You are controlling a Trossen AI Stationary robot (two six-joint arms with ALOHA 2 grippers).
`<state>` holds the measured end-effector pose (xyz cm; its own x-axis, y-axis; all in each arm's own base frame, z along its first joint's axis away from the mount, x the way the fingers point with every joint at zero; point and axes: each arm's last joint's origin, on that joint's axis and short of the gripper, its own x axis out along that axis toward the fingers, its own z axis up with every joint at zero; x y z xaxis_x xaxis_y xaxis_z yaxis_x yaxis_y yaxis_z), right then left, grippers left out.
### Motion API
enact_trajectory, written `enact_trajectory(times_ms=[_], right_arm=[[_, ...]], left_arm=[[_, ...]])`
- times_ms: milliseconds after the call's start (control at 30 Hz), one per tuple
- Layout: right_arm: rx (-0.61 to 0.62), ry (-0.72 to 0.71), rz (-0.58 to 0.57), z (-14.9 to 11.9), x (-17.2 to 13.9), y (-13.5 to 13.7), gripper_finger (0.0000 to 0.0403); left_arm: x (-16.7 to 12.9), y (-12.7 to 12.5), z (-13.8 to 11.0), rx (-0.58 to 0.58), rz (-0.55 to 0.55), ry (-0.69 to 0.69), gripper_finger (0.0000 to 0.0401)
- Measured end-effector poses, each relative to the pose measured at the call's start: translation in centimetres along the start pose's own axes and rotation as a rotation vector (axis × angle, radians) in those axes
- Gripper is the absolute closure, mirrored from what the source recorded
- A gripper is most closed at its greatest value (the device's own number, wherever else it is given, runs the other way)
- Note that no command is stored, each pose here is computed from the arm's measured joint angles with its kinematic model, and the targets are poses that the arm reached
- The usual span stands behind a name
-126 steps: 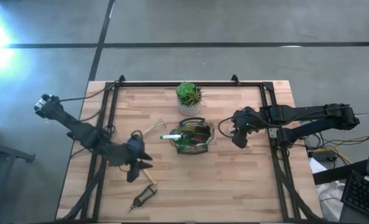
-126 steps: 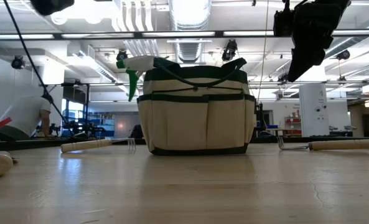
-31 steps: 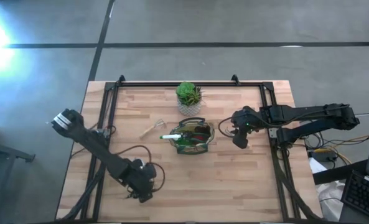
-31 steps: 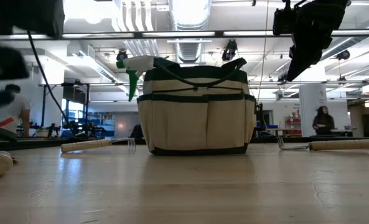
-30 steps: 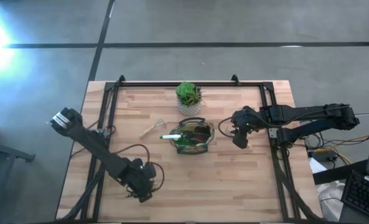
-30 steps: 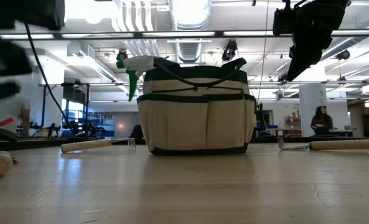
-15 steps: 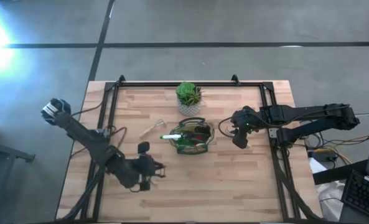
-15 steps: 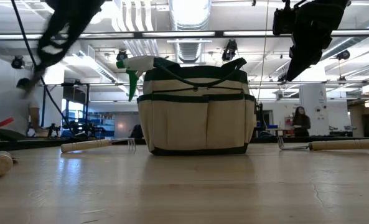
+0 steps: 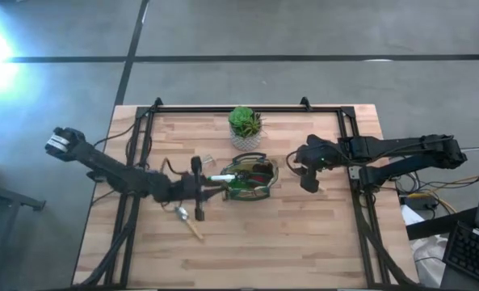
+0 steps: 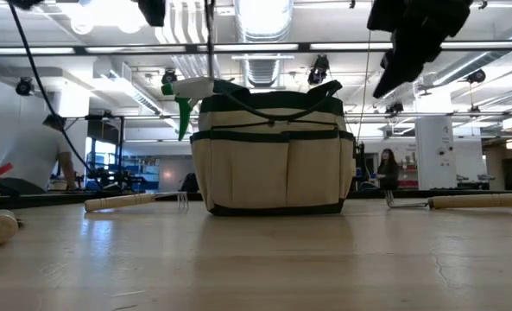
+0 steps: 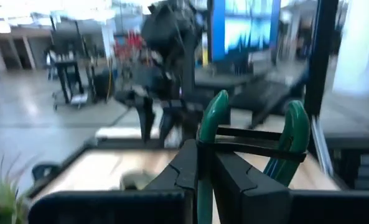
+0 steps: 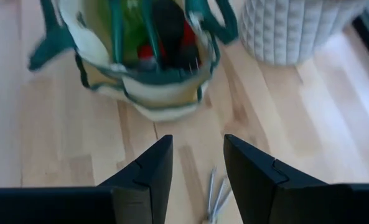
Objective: Pick & Place Garden tools in Gardening bag
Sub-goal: Put the green shear scissors into the gardening bag
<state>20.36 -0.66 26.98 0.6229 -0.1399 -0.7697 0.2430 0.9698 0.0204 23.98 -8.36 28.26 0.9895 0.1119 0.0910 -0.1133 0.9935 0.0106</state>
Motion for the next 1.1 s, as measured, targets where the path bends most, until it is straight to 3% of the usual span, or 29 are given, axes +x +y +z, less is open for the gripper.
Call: enact_trajectory(times_ms=[200,767,900,1100], right_arm=[[-0.066,-0.117,0.037,1.0,-0.1,0.7,0.0268],[-0.154,-0.643,0.262,4.5,-3.2,5.3,0.0268],[-0.176,-0.689,0.308,4.8,-3.3,6.5,0.0268],[-0.184,-0.648,0.394,4.6,-4.0,7.5,0.0268]], left_arm=[[0.4,2.0,-0.6,-0.009,-0.060,-0.115,0.0376],[1.3,3.5,1.0,0.063,0.010,-0.171,0.0376],[1.3,3.5,0.9,0.066,0.010,-0.162,0.0376],[1.3,3.5,0.8,0.061,0.008,-0.153,0.0376]])
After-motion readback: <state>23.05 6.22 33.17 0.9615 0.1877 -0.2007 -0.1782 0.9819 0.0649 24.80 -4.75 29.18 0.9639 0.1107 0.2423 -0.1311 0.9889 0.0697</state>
